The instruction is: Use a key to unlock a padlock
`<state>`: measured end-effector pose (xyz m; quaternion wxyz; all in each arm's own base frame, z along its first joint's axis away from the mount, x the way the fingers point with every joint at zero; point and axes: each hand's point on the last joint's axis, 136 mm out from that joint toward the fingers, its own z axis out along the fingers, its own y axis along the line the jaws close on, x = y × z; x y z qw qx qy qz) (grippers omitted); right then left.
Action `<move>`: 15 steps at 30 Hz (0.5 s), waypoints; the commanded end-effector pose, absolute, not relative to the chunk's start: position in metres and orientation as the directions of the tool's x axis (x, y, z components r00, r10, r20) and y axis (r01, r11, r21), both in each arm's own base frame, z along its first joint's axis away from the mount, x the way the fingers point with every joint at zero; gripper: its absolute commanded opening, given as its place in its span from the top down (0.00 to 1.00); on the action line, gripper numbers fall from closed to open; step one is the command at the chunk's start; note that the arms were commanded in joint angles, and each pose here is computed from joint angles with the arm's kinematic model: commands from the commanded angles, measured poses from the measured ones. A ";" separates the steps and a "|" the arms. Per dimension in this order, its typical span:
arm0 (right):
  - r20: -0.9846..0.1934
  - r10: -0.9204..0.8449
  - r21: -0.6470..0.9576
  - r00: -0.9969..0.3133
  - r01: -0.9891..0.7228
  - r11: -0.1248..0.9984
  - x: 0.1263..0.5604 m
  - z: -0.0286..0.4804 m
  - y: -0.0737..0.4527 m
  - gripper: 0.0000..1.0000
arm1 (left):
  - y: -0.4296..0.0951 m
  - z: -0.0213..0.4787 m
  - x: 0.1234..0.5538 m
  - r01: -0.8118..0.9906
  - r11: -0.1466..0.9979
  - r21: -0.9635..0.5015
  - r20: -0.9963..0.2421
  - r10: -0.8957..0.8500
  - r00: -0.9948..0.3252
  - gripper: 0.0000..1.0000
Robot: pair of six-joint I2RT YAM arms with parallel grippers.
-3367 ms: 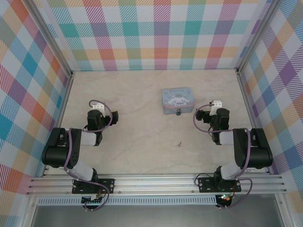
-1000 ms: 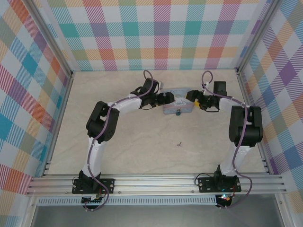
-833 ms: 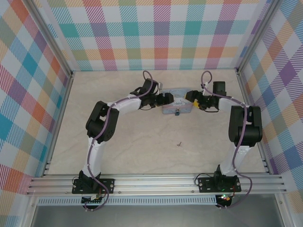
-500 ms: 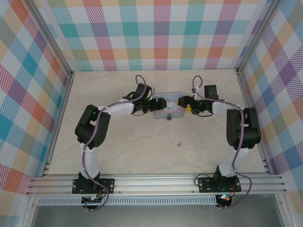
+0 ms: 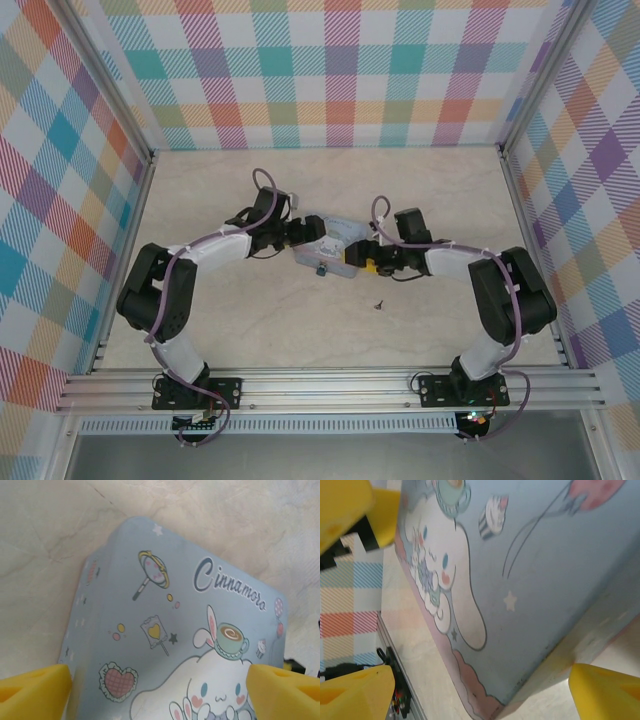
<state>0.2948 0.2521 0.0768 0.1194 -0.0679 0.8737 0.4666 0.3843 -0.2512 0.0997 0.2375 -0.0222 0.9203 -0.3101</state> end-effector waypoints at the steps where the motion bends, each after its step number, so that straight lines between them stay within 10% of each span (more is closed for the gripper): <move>1: -0.297 0.028 0.789 -0.954 -0.229 0.571 0.293 0.082 0.251 0.10 | -0.244 0.111 0.384 0.121 0.809 -0.576 -0.459 -0.198 -0.866 0.09; 15: -0.197 0.121 0.503 -0.973 0.005 0.864 0.241 0.090 0.172 0.16 | -0.176 0.183 0.370 0.101 0.846 -0.524 -0.615 -0.293 -0.732 0.00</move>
